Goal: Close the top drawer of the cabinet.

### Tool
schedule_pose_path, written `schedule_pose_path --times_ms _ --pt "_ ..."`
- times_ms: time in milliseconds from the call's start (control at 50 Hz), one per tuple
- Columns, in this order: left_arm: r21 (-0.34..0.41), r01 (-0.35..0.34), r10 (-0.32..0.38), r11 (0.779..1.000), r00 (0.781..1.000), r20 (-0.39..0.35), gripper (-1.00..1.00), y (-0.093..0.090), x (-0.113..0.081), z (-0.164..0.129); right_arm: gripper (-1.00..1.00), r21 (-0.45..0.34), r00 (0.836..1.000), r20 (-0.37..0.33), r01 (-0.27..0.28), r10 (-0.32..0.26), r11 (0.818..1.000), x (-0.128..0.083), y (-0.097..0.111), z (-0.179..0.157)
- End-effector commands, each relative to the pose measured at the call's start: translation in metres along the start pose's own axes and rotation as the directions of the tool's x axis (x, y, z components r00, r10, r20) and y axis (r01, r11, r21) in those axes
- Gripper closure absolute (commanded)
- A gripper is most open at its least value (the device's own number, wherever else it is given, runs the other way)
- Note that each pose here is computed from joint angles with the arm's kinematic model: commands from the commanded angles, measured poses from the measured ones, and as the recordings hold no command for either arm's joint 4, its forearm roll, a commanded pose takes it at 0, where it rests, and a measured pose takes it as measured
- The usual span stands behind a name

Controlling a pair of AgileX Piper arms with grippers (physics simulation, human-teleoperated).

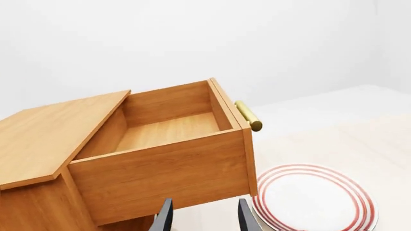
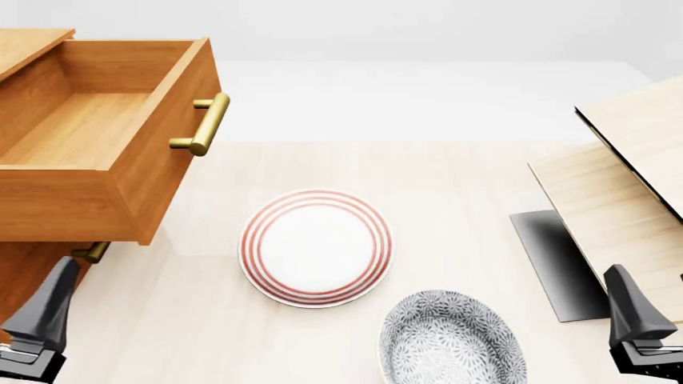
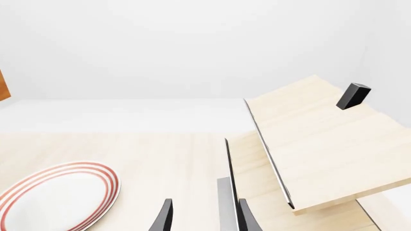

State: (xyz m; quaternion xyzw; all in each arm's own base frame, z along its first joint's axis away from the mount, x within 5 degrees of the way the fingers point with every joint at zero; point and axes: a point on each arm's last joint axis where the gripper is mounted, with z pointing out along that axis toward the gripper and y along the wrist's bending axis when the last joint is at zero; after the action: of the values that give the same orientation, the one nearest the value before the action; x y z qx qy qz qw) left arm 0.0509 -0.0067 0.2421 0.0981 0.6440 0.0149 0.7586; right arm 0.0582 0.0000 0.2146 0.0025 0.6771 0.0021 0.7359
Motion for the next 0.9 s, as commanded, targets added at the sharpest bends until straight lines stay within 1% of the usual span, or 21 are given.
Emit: schedule_pose_path --times_ms 20,60,80,100,200,260,400,420,460,480,500,560,600,640,700,760,900 --pt "0.049 0.139 -0.140 0.989 0.990 0.014 -1.00 0.001 -0.023 0.002 -1.00 0.000 1.000 0.000 0.000 0.000 1.000 0.000 0.000 0.000" --pt "0.051 0.180 -0.181 0.982 0.983 0.010 -1.00 0.002 -0.026 0.003 -1.00 0.000 1.000 0.000 0.000 0.000 1.000 0.000 0.000 0.000" --pt "0.050 0.188 -0.189 0.981 0.982 0.010 -1.00 0.002 -0.026 0.003 -1.00 0.000 1.000 0.000 0.000 0.000 1.000 0.000 0.000 0.000" --pt "0.053 0.222 -0.223 0.974 0.975 0.008 -1.00 0.002 -0.029 0.004 -1.00 0.000 1.000 0.000 0.000 0.000 1.000 0.000 0.000 0.000" --pt "0.071 0.268 -0.270 0.961 0.963 0.014 -1.00 0.003 -0.040 0.005 -1.00 0.000 1.000 0.000 0.000 0.000 1.000 0.000 0.000 0.000" --pt "0.094 0.248 -0.251 0.964 0.968 0.021 -1.00 0.003 -0.046 0.007 -1.00 0.000 1.000 0.000 0.000 0.000 1.000 0.000 0.000 0.000" --pt "0.158 0.225 -0.233 0.961 0.972 0.031 -1.00 0.000 -0.059 0.017 -1.00 0.000 1.000 0.000 0.000 0.000 1.000 0.000 0.000 0.000" --pt "0.183 0.211 -0.221 0.960 0.975 0.035 -1.00 -0.001 -0.062 0.021 -1.00 0.000 1.000 0.000 0.000 0.000 1.000 0.000 0.000 0.000" --pt "0.191 0.205 -0.215 0.960 0.976 0.034 -1.00 -0.002 -0.063 0.023 -1.00 0.000 1.000 0.000 0.000 0.000 1.000 0.000 0.000 0.000" --pt "0.215 0.186 -0.198 0.959 0.979 0.038 -1.00 -0.004 -0.066 0.028 -1.00 0.000 1.000 0.000 0.000 0.000 1.000 0.000 0.000 0.000" --pt "0.215 0.186 -0.198 0.959 0.979 0.038 -1.00 -0.004 -0.066 0.028 -1.00 0.000 1.000 0.000 0.000 0.000 1.000 0.000 0.000 0.000" --pt "0.262 0.150 -0.170 0.953 0.984 0.055 -1.00 -0.009 -0.076 0.039 -1.00 0.000 1.000 0.000 0.000 0.000 1.000 0.000 0.000 0.000" --pt "0.272 0.140 -0.162 0.952 0.985 0.062 -1.00 -0.010 -0.079 0.041 -1.00 0.000 1.000 0.000 0.000 0.000 1.000 0.000 0.000 0.000" --pt "0.300 0.118 -0.147 0.947 0.986 0.076 -1.00 -0.014 -0.087 0.049 -1.00 0.000 1.000 0.000 0.000 0.000 1.000 0.000 0.000 0.000" --pt "0.315 0.112 -0.142 0.942 0.987 0.075 -1.00 -0.018 -0.088 0.056 -1.00 0.000 1.000 0.000 0.000 0.000 1.000 0.000 0.000 0.000" --pt "0.348 0.103 -0.137 0.932 0.988 0.073 -1.00 -0.025 -0.091 0.068 -1.00 0.000 1.000 0.000 0.000 0.000 1.000 0.000 0.000 0.000" --pt "0.398 0.094 -0.137 0.912 0.987 0.079 -1.00 -0.038 -0.098 0.083 -1.00 0.000 1.000 0.000 0.000 0.000 1.000 0.000 0.000 0.000"
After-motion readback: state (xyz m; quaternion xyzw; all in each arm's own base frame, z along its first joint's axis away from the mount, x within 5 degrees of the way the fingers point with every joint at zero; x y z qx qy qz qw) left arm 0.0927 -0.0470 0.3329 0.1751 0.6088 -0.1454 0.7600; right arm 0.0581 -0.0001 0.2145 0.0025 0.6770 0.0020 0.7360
